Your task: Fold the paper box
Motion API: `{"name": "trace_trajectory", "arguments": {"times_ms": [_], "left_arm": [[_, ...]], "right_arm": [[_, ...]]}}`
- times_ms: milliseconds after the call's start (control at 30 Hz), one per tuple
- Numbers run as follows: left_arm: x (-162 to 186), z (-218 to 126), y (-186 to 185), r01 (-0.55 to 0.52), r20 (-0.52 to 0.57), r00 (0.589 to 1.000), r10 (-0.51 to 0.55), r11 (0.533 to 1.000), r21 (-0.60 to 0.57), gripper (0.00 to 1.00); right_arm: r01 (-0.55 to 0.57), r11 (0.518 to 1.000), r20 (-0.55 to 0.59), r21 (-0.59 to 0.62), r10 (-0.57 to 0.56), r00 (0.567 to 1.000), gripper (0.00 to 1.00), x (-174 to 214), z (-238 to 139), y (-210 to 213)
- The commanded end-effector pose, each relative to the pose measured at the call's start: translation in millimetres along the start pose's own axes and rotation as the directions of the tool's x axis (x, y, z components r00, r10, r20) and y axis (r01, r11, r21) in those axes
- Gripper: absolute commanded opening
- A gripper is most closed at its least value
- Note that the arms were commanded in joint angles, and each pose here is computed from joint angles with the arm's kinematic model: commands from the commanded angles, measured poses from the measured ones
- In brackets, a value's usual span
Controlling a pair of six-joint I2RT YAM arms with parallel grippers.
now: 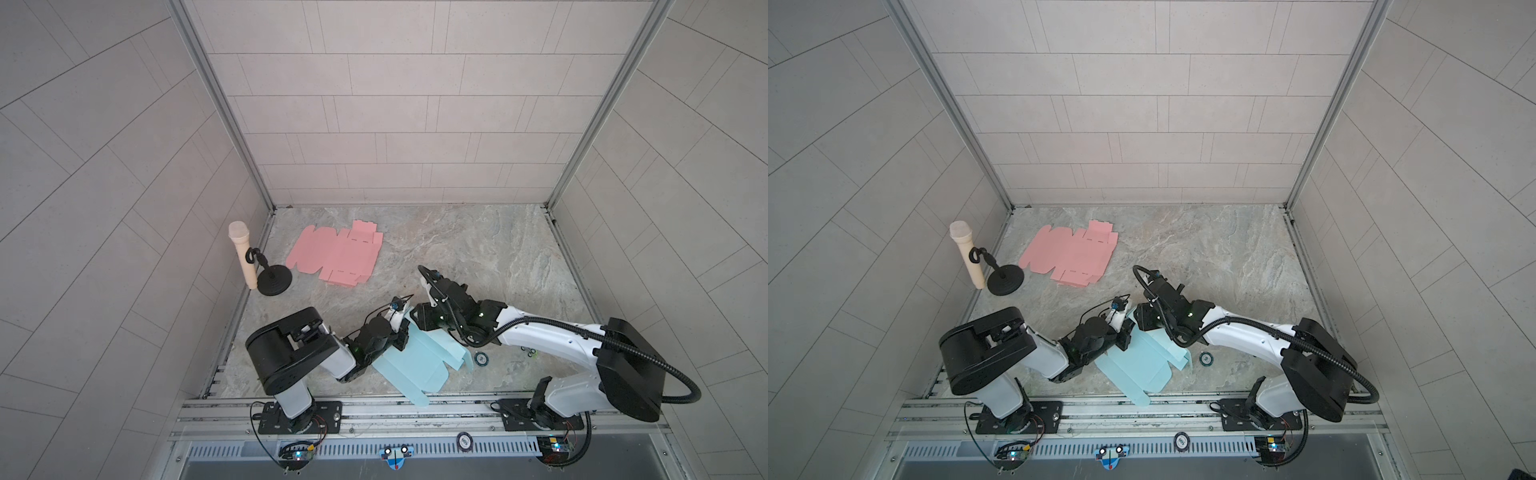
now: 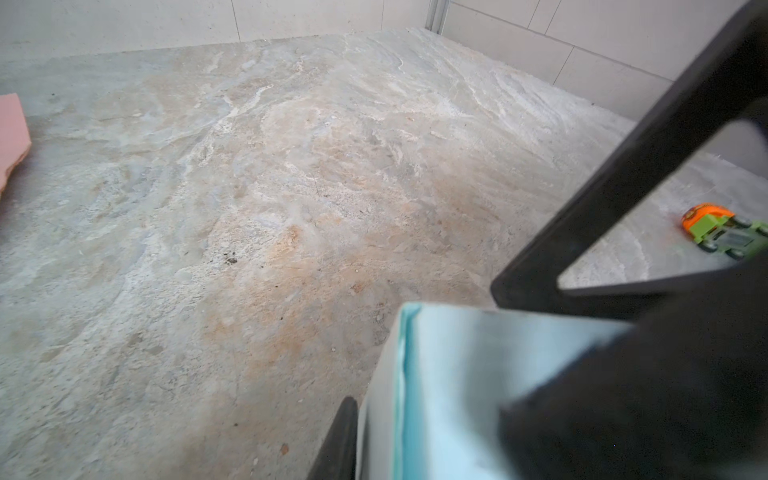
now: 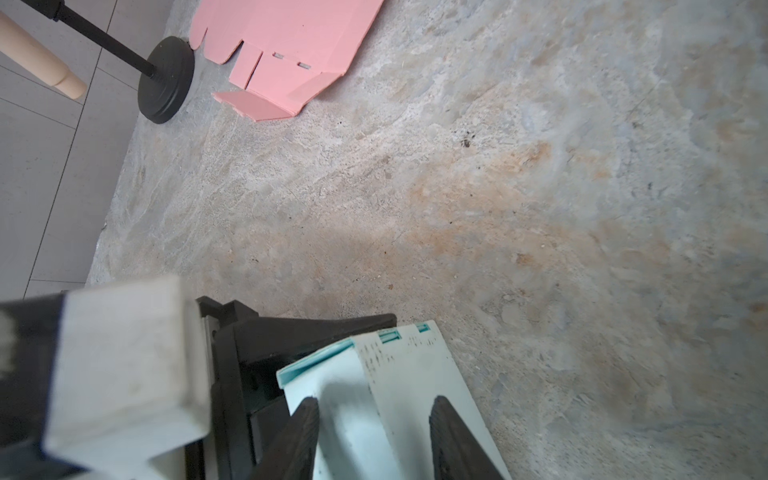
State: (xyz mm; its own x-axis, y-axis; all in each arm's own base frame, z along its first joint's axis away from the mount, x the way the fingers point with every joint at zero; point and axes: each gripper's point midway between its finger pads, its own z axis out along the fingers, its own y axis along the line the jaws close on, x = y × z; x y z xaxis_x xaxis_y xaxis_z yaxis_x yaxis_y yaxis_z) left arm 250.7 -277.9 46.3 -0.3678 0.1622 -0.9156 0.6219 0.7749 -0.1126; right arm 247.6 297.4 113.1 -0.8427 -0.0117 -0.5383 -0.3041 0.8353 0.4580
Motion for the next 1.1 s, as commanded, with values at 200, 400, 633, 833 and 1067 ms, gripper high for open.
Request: {"name": "trace_trajectory", "arguments": {"times_ms": [200, 400, 633, 833, 1067], "left_arm": [[3.4, 6.2, 3.0, 0.015, 0.013, 1.0, -0.015, 1.0, -0.023, 0.23], [0.5, 13.2, 0.7, 0.018, 0.018, 1.0, -0.017, 1.0, -0.018, 0.17], [1.0, 14.5, 0.2, 0.039, 0.029, 0.999, -0.038, 0.999, -0.013, 0.16], [-4.3, 18.5, -0.5, 0.042, 0.04, 0.998, -0.041, 0.999, -0.017, 0.19], [-3.1, 19.2, -0.9, 0.046, 0.037, 0.998, -0.046, 0.999, -0.014, 0.09]], "right_arm": [[-0.022, 0.999, -0.003, 0.034, 0.022, 1.0, 0.46, 6.4, -5.0, -7.7], [-0.041, 0.998, 0.008, 0.047, 0.041, 0.999, 0.45, 7.6, -6.0, -11.5], [-0.056, 0.996, 0.012, 0.067, 0.055, 0.998, 0.45, 14.3, -9.3, -18.2], [-0.068, 0.995, 0.014, 0.073, 0.067, 0.998, 0.45, 18.3, -8.3, -20.6], [-0.069, 0.994, 0.023, 0.089, 0.067, 0.997, 0.45, 19.7, -9.5, -23.5]]}}
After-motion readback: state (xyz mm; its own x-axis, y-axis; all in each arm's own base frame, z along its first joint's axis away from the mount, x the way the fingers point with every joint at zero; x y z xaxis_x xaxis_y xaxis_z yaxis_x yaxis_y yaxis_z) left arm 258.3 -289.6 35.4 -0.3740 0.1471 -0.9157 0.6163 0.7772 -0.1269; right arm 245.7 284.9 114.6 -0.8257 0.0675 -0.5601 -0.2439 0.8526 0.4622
